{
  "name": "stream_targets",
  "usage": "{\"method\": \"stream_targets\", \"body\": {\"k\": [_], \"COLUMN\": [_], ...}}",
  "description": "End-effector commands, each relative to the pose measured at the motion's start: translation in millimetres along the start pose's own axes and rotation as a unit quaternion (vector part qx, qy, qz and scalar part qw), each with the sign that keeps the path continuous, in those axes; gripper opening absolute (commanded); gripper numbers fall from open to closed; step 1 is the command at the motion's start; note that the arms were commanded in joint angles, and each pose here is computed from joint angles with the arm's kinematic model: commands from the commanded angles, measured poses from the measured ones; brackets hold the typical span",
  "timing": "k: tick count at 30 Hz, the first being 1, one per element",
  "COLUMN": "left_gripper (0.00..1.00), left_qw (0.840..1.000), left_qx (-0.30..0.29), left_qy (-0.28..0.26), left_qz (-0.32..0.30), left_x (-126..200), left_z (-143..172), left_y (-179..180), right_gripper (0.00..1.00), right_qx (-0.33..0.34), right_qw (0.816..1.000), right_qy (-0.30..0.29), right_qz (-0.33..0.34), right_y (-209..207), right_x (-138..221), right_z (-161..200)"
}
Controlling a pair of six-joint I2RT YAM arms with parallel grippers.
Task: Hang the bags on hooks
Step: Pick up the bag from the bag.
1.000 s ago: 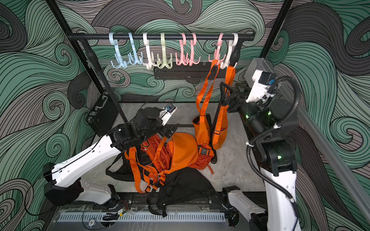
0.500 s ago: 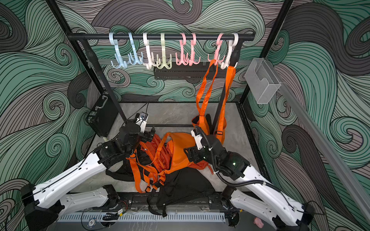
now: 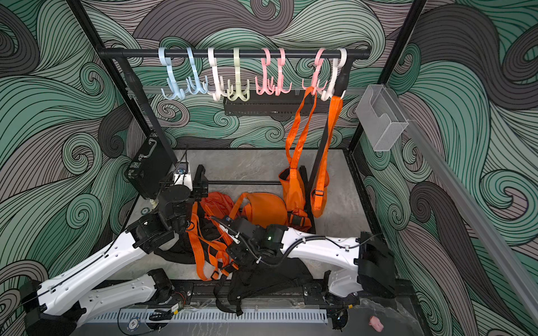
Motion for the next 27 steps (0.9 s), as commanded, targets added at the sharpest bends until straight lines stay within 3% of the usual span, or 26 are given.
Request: {"method": "stream_targets", "body": {"k": [1,10,16,19,20,23,27], "left_gripper": [0.98,0.99,0.98,0.98,0.99,0.98,0.99], "left_qw": [0.996,0.994,0.994,0.994,0.994,0.995,0.996], "left_qx": [0.062,0.069,0.066,0.063,0.061,0.055,0.049], "left_qy": [-0.029,-0.039,-0.042,-0.042,-0.042,-0.041,-0.039], "left_qz": [-0.053,-0.075,-0.077,-0.075,-0.076,-0.075,-0.067], "left_x": [6,10,11,11,11,10,8], "left_z": [-11,-13,-16,-16,-16,-16,-15], "left_y": [24,38,42,42,42,41,38], "right_gripper": [0.69,0.61,0.46,0.21,0.17,0.09,0.06], "right_qx": [0.084,0.13,0.122,0.118,0.119,0.12,0.129], "right_qw": [0.996,0.991,0.989,0.988,0.988,0.988,0.988], "right_qy": [-0.034,0.018,0.024,0.019,0.015,-0.01,-0.043], "right_qz": [-0.024,0.015,0.079,0.095,0.101,0.1,0.073], "right_y": [23,20,-1,-7,-9,-8,-2], "right_x": [-14,-92,-113,-111,-107,-84,-50], "right_z": [-29,-38,-37,-39,-41,-50,-60]}}
Point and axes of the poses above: each gripper's point midway between its finger pads, its own x axis back along the fingers, its own y axis along the line the jaws close on, z = x × y, the point moved 7 cm from there along x, back along the fingers, and after that the axes turned 2 degrees about x, right-handed, at the moved point
